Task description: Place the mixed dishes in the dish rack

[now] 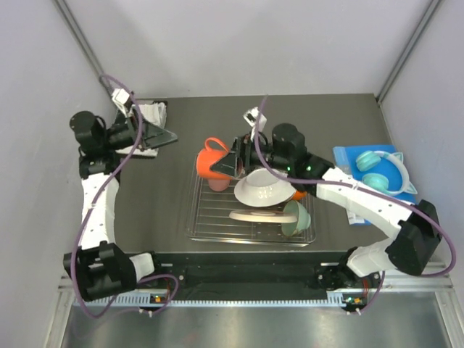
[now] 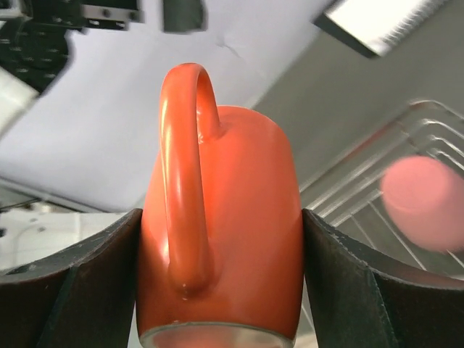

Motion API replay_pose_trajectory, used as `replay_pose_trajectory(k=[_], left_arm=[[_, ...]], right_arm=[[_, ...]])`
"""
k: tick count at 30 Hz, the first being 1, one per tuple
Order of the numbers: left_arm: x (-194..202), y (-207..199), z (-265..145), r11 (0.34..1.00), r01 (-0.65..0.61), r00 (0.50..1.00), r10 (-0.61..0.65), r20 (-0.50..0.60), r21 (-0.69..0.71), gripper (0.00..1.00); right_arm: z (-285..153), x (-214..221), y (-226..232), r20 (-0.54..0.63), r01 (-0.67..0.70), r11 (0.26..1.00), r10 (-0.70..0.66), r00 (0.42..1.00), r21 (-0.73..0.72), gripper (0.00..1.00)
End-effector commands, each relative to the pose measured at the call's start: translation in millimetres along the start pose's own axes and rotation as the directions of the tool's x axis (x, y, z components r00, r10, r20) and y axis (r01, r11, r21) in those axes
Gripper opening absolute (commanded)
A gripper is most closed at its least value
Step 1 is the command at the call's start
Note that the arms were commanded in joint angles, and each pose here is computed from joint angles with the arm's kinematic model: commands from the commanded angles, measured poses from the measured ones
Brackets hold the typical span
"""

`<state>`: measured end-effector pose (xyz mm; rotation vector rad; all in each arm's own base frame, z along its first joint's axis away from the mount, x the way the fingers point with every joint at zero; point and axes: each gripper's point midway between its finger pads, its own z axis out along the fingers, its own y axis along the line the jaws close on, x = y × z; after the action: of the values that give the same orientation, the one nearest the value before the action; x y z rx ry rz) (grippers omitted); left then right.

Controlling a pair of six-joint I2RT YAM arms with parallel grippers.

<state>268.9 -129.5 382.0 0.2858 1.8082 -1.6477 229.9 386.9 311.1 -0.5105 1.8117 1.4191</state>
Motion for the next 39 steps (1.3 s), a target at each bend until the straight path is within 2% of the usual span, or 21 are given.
replay_pose_trajectory(k=[1,2,3,5,6,10,12,14,15,16,18,21,27,39], left_arm=[[-6,12,-39,0.988,-0.150,0.988,0.151,0.022,-0.044,0.99],[-9,23,-51,0.988,-0.135,0.989,0.139,0.054,-0.077,0.99],[-10,30,-57,0.987,-0.129,0.988,0.136,0.071,-0.093,0.99],[-10,45,-69,0.985,-0.118,0.986,0.132,0.106,-0.127,0.99],[-10,49,-73,0.983,-0.121,0.984,0.138,0.116,-0.138,0.99],[-4,67,-81,0.972,-0.142,0.973,0.172,0.152,-0.188,0.99],[3,78,-84,0.976,-0.057,0.979,0.096,0.183,-0.209,0.99],[-5,100,-92,0.909,-0.192,0.953,0.263,0.151,-0.369,0.99],[24,113,-90,0.911,-0.023,0.988,0.085,0.132,-0.412,0.99],[30,134,-95,0.847,-0.135,0.985,0.173,0.027,-0.515,0.99],[41,138,-92,0.850,-0.089,0.994,0.105,0.001,-0.519,0.99],[45,145,-100,0.806,-0.151,0.987,0.155,-0.042,-0.573,0.99],[43,146,-109,0.728,-0.219,0.969,0.242,-0.056,-0.649,0.99],[53,146,-111,0.706,-0.254,0.959,0.270,-0.079,-0.661,0.99]], right_arm=[[-9,-46,9,-0.087,0.188,0.964,-0.175,0.981,0.188,0.00],[0,-33,-6,-0.166,0.211,0.947,-0.174,0.971,0.241,0.00],[-8,-40,-9,-0.210,0.249,0.910,-0.186,0.960,0.331,0.00],[1,-22,-11,-0.340,0.351,0.860,-0.226,0.913,0.370,0.00],[2,-22,-19,-0.363,0.402,0.815,-0.256,0.896,0.418,0.00],[18,7,-29,-0.479,0.493,0.751,-0.269,0.836,0.438,0.00],[20,13,-31,-0.508,0.527,0.724,-0.281,0.814,0.445,0.00],[27,29,-31,-0.549,0.556,0.711,-0.283,0.787,0.430,0.00],[28,32,-32,-0.560,0.571,0.698,-0.289,0.776,0.432,0.00],[32,42,-33,-0.583,0.585,0.692,-0.287,0.760,0.423,0.00],[34,49,-33,-0.599,0.596,0.687,-0.288,0.748,0.415,0.00],[38,59,-34,-0.615,0.605,0.688,-0.286,0.734,0.401,0.00],[48,82,-46,-0.650,0.603,0.704,-0.264,0.713,0.375,0.00],[65,131,-78,-0.725,0.604,0.730,-0.223,0.652,0.318,0.00]])
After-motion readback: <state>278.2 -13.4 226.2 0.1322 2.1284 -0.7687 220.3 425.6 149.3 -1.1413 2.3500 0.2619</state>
